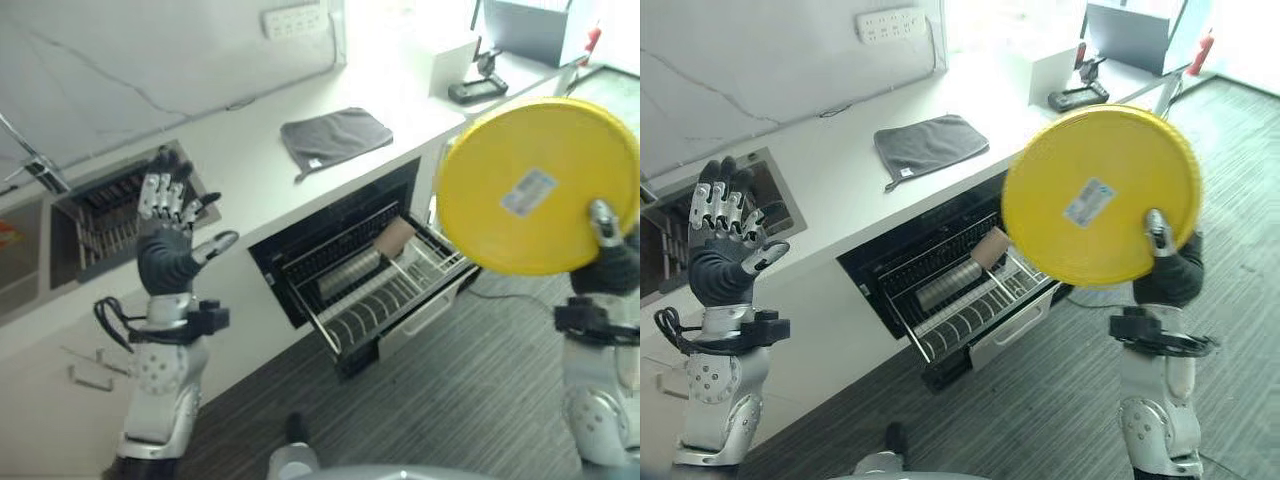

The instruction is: Place the dishes in the dishwasher.

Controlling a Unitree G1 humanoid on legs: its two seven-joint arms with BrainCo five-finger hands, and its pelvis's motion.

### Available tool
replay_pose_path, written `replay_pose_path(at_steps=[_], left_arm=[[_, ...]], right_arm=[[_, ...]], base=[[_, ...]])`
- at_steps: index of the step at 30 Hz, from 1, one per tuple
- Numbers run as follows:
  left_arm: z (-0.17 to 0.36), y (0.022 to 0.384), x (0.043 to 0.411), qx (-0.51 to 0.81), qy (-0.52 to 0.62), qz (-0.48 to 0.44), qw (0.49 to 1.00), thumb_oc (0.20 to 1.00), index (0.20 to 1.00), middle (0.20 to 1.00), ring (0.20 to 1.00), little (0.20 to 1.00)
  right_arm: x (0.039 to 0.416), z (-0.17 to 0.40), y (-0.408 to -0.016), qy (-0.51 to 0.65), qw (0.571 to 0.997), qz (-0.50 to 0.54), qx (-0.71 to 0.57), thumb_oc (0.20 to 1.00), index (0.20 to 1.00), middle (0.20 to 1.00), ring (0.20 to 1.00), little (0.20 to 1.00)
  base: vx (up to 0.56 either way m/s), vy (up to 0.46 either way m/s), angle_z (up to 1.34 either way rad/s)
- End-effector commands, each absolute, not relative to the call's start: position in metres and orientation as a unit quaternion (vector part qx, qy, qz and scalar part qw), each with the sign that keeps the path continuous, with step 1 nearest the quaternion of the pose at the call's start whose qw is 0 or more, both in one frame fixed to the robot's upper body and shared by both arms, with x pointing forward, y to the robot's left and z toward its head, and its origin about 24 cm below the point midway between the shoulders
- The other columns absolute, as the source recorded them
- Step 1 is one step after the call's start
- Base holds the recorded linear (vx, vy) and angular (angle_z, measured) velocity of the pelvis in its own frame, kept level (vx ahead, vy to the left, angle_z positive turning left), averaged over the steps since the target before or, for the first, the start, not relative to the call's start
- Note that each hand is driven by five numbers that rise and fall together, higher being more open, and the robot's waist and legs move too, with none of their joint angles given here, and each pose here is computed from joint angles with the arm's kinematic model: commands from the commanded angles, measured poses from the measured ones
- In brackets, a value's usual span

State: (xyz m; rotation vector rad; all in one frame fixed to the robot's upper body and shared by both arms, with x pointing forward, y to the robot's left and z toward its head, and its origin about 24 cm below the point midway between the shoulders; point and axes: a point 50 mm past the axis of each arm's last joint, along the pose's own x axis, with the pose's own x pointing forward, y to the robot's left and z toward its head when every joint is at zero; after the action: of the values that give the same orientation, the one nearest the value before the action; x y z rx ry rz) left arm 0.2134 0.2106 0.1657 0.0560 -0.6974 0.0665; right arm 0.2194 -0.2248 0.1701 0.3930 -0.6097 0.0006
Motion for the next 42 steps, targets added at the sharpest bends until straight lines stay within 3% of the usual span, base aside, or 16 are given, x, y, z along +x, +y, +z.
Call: replay_pose_path(at_steps=[1, 10, 20, 28, 35, 37, 39, 42], left_arm=[[0.211, 0.208, 0.209, 0.101, -0.462, 0.032, 0.881, 1.0, 1.0, 1.0, 1.0, 1.0], [0.212, 0.194, 0.222, 0.113, -0.464, -0.037, 0.878, 1.0, 1.0, 1.0, 1.0, 1.0], [0.218, 0.208, 0.219, 0.137, -0.473, 0.029, 0.87, 1.0, 1.0, 1.0, 1.0, 1.0], [0.201, 0.216, 0.21, 0.122, -0.437, 0.062, 0.889, 1.0, 1.0, 1.0, 1.0, 1.0], [0.195, 0.235, 0.208, 0.137, -0.41, 0.109, 0.895, 1.0, 1.0, 1.0, 1.0, 1.0], [0.19, 0.245, 0.203, 0.114, -0.398, 0.12, 0.902, 1.0, 1.0, 1.0, 1.0, 1.0], [0.175, 0.247, 0.197, 0.071, -0.357, 0.048, 0.93, 1.0, 1.0, 1.0, 1.0, 1.0], [0.144, 0.252, 0.187, 0.121, -0.274, 0.029, 0.954, 1.0, 1.0, 1.0, 1.0, 1.0]], right_arm=[[0.218, 0.215, -0.226, -0.412, 0.896, 0.006, 0.164, 0.2, 0.2, 0.2, 0.2, 0.2], [0.206, 0.214, -0.233, -0.454, 0.88, -0.034, 0.134, 0.2, 0.2, 0.2, 0.2, 0.2], [0.209, 0.209, -0.225, -0.445, 0.89, -0.019, 0.095, 0.2, 0.2, 0.2, 0.2, 0.2], [0.206, 0.226, -0.23, -0.456, 0.889, -0.028, 0.017, 0.2, 0.2, 0.2, 0.2, 0.2], [0.201, 0.229, -0.231, -0.466, 0.878, -0.058, -0.091, 0.2, 0.2, 0.2, 0.2, 0.2], [0.194, 0.229, -0.232, -0.477, 0.859, -0.075, -0.171, 0.2, 0.2, 0.2, 0.2, 0.2], [0.185, 0.23, -0.239, -0.475, 0.834, -0.104, -0.261, 0.2, 0.2, 0.2, 0.2, 0.2], [0.175, 0.224, -0.244, -0.464, 0.817, -0.104, -0.327, 0.2, 0.2, 0.2, 0.2, 0.2]], base=[[0.1, 0.419, 0.0], [0.14, 0.261, 0.38], [0.22, -0.417, 0.38], [0.1, -0.109, 0.45], [0.07, 0.095, 0.06], [0.07, 0.092, 0.14], [0.0, 0.032, 0.25], [-0.05, -0.014, 0.22]])
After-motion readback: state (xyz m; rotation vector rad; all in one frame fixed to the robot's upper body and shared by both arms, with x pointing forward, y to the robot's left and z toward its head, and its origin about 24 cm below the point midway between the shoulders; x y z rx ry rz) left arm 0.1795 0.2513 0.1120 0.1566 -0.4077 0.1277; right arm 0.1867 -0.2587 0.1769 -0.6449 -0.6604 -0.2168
